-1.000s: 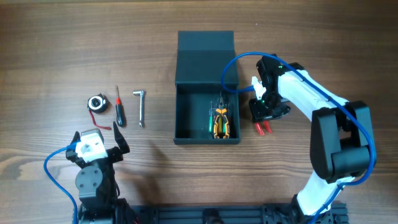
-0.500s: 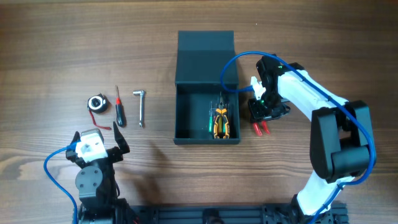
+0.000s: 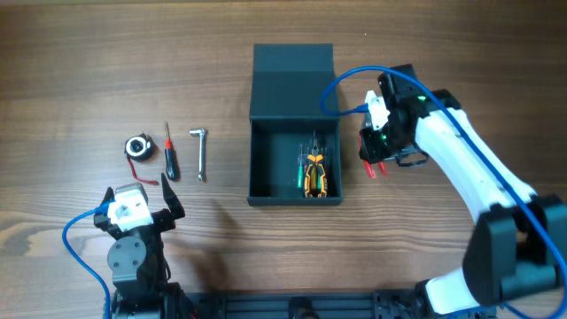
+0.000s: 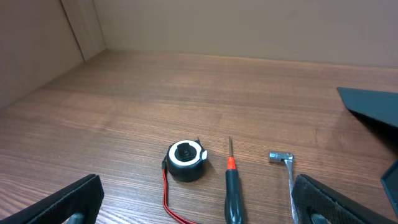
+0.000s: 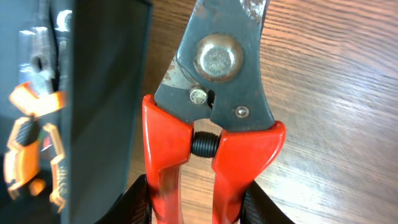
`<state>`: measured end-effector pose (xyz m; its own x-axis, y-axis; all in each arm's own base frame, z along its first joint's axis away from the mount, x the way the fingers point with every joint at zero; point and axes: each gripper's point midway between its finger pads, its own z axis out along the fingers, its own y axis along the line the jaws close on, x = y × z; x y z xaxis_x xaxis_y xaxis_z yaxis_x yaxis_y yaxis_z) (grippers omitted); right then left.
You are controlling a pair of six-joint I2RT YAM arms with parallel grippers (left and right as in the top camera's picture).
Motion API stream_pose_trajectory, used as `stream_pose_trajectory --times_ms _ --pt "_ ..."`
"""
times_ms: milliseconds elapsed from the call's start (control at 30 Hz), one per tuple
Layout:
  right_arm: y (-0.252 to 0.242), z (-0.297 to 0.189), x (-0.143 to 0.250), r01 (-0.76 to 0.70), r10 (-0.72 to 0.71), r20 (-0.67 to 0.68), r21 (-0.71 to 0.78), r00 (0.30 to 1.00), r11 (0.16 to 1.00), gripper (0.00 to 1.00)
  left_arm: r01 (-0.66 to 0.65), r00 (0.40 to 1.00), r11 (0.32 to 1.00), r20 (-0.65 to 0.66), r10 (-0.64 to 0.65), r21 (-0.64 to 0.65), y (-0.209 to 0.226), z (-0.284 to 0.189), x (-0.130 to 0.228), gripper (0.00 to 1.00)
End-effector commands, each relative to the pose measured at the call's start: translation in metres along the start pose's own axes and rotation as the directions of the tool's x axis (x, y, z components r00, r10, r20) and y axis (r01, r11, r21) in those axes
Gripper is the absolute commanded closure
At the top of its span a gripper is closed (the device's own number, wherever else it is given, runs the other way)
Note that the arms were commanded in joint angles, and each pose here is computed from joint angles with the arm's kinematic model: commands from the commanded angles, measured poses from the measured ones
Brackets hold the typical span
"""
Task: Pack container
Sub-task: 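Carry the red shears left and lower them into the green box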
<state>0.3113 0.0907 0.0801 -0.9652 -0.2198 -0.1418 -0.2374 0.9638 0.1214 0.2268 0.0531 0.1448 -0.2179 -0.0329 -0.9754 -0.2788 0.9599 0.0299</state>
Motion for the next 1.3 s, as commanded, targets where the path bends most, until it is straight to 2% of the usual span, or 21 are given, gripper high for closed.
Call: stream_pose_trajectory --times_ms 0,100,267,633,767,1033,1267 --pt "0.009 -0.048 -0.023 0.003 -0.002 0.132 -0.014 0.991 1.000 0.83 -0.023 1.000 1.000 0.003 0.023 0.000 0.000 0.000 0.000 0.00" --pt "0.014 -0.074 -0.026 -0.008 0.012 0.147 -0.024 0.989 1.000 0.83 -0.023 1.000 1.000 0.003 0.023 0.000 0.000 0.000 0.000 0.00" --pt "0.045 -0.093 -0.033 -0.037 0.059 0.163 -0.133 0.985 0.990 0.84 -0.023 1.000 1.000 0.003 0.023 0.000 0.000 0.000 0.000 0.00" --pt "0.148 -0.089 -0.027 -0.014 0.053 0.176 -0.213 0.983 0.977 0.85 -0.023 1.000 1.000 0.003 0.023 0.000 0.000 0.000 0.000 0.00" --pt "0.155 -0.076 -0.025 -0.036 0.065 0.150 -0.190 0.987 0.981 0.84 -0.023 1.000 1.000 0.003 0.023 0.000 0.000 0.000 0.000 0.00" --pt "0.150 -0.010 -0.023 -0.096 0.095 -0.012 -0.118 0.995 0.988 0.84 -0.023 1.000 1.000 0.003 0.023 0.000 0.000 0.000 0.000 0.00" --pt "0.148 -0.003 -0.020 -0.097 0.094 -0.033 -0.106 0.995 0.990 0.84 -0.023 1.000 1.000 0.003 0.023 0.000 0.000 0.000 0.000 0.00"
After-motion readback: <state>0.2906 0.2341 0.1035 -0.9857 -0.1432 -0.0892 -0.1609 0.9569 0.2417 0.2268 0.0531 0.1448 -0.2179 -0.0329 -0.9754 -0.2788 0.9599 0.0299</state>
